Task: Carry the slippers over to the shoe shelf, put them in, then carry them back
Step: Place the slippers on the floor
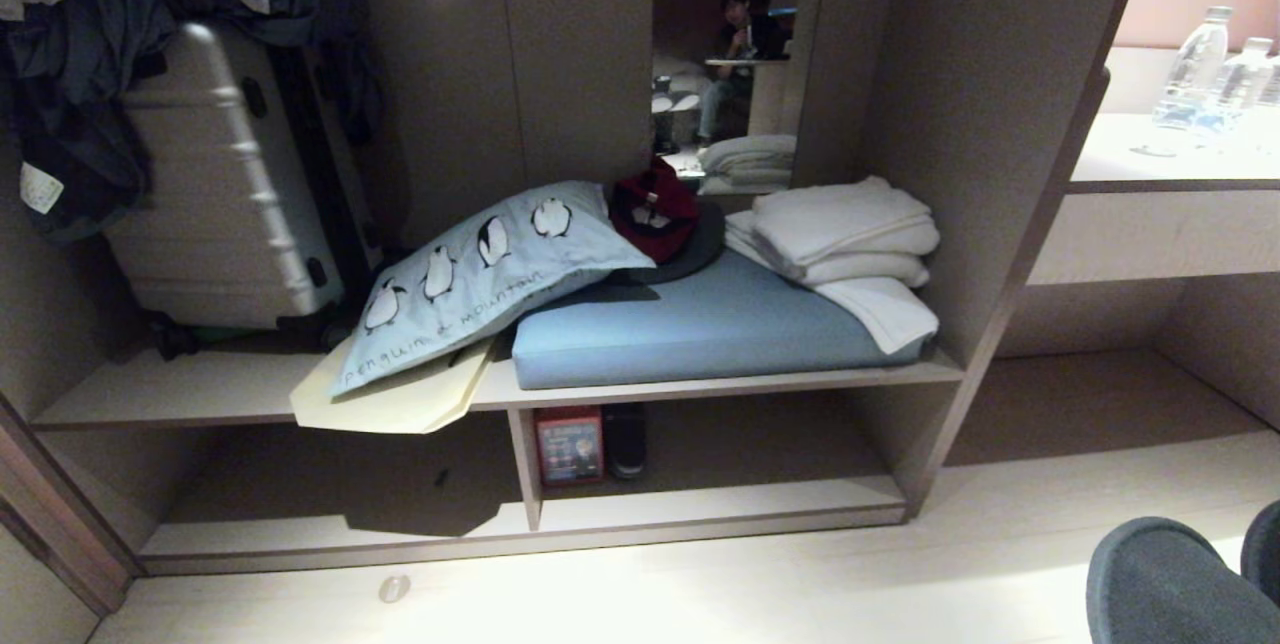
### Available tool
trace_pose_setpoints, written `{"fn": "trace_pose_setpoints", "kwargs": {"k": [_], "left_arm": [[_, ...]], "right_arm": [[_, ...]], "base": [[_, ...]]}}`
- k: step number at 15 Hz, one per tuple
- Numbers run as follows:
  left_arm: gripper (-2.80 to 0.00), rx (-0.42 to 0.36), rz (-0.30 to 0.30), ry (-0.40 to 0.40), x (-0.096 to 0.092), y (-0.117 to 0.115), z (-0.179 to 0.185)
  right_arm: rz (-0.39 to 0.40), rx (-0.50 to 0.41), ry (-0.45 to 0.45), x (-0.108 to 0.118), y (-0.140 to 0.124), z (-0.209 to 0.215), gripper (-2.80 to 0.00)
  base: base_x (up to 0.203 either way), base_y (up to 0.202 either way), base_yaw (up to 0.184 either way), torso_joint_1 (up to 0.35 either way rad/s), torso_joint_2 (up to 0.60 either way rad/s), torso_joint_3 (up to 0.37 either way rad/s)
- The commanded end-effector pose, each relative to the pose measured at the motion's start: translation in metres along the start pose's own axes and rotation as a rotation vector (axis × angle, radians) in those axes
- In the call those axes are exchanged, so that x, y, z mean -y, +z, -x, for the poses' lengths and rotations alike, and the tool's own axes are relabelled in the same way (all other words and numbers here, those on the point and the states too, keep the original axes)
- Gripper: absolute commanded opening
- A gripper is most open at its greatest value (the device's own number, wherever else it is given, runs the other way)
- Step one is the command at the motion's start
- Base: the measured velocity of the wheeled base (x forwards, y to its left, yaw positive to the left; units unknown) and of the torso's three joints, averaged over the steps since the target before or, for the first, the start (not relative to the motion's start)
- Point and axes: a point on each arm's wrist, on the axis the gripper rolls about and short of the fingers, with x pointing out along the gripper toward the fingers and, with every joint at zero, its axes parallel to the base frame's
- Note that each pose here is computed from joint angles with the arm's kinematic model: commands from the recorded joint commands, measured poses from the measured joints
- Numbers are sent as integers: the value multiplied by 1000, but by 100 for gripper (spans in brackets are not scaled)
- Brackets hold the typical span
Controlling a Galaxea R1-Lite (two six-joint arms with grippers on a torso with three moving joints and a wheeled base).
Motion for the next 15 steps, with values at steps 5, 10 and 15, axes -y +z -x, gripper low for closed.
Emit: {"fn": "trace_pose_setpoints", "kwargs": {"k": [5, 10, 15], "left_arm": [[-280, -2, 1, 0, 0, 0, 0], [-280, -1, 1, 2, 0, 0, 0], [-280, 0, 2, 0, 0, 0, 0]], "right_arm": [[1, -1, 0, 0, 0, 0, -280], [1, -2, 0, 0, 0, 0, -280], [1, -2, 0, 0, 0, 0, -280]], "base": [[0, -199, 1, 3, 2, 1], [0, -197, 0, 2, 2, 4], [0, -198, 3, 3, 2, 4]]}}
